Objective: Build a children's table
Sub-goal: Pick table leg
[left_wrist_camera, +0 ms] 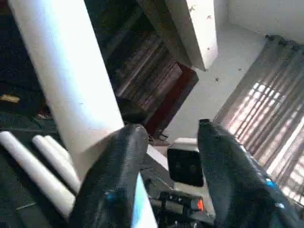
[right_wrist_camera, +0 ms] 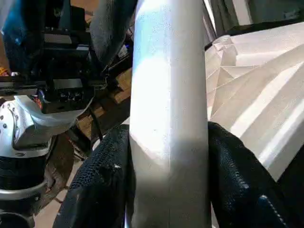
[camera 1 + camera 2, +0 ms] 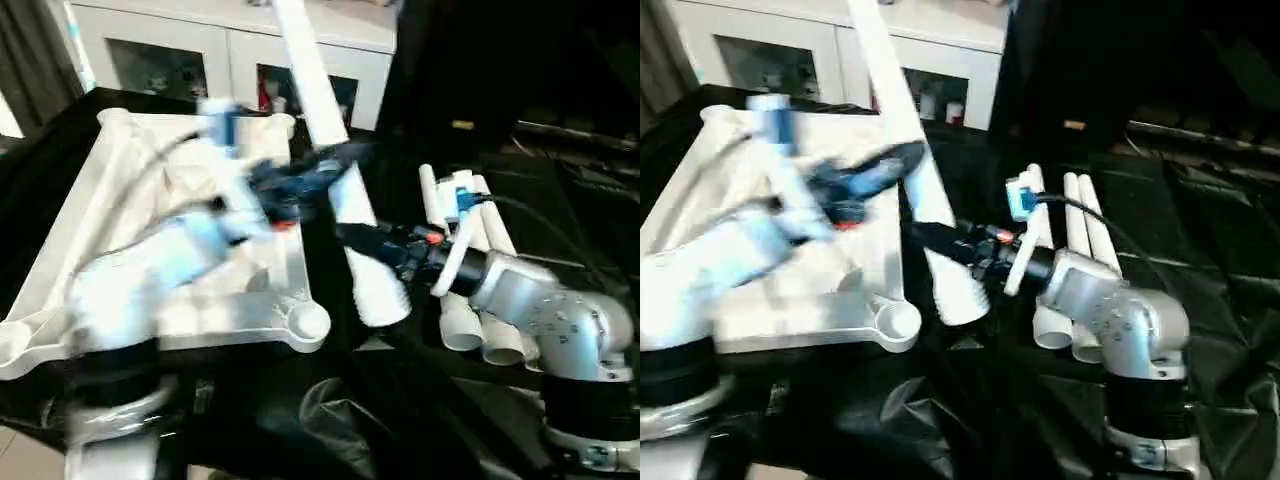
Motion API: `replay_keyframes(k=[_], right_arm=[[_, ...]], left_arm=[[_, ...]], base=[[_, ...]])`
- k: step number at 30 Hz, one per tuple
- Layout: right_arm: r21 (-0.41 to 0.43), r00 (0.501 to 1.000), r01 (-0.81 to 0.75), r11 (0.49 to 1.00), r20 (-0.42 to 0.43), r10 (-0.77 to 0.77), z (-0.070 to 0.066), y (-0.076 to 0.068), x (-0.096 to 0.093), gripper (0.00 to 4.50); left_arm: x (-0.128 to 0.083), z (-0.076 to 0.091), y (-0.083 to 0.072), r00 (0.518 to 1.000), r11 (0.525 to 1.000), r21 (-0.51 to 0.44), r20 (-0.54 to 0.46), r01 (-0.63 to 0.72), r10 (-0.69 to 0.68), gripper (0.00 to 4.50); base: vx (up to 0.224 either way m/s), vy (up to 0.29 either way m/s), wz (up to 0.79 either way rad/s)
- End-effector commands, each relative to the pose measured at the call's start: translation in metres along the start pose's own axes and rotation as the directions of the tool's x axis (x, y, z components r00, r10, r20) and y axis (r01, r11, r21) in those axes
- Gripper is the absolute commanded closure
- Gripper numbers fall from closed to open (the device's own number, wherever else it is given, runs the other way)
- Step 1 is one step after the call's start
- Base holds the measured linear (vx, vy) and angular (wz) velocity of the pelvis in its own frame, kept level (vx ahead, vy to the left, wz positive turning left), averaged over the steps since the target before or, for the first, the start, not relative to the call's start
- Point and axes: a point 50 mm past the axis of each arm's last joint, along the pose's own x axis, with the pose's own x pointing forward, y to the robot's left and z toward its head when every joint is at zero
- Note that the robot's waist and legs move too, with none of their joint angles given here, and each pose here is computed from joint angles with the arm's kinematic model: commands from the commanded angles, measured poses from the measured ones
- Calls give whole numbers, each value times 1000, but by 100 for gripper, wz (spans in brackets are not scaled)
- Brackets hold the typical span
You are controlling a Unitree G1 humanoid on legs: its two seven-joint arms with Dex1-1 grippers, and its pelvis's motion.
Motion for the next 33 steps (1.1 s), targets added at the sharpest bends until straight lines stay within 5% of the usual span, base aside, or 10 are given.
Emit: replay_keyframes(k=[1, 14, 23, 26, 27, 30, 33], right_arm=[[-45, 998, -31, 998, 60, 34, 13, 6, -4, 266], [-58, 995, -52, 997, 85, 57, 17, 11, -1, 266], [-49, 998, -46, 998, 32, 47, 5, 10, 1, 266], [-50, 998, -47, 998, 28, 49, 4, 11, 2, 266], [-52, 998, -49, 997, 26, 50, 4, 11, 3, 266], [-54, 998, -51, 997, 26, 52, 4, 12, 4, 266], [-63, 999, -47, 997, 17, 49, 4, 12, 4, 266]], left_arm=[[-6, -1, 6, 998, 998, 7, -15, -58, 58, 208], [6, -6, 17, 994, 995, -12, -36, -103, 102, 113], [27, -1, -5, 996, 994, -65, 35, 90, -88, 24], [32, -8, -7, 995, 993, -67, -2, 99, -99, 15], [33, -12, -7, 995, 993, -70, -20, 95, -97, 57], [36, -17, -4, 997, 995, -73, -45, 62, -65, 50], [38, -15, 3, 1000, 997, -75, -26, -5, 3, 101]], base=[[0, 0, 0], [0, 0, 0], [0, 0, 0], [0, 0, 0], [0, 0, 0], [0, 0, 0], [0, 0, 0]])
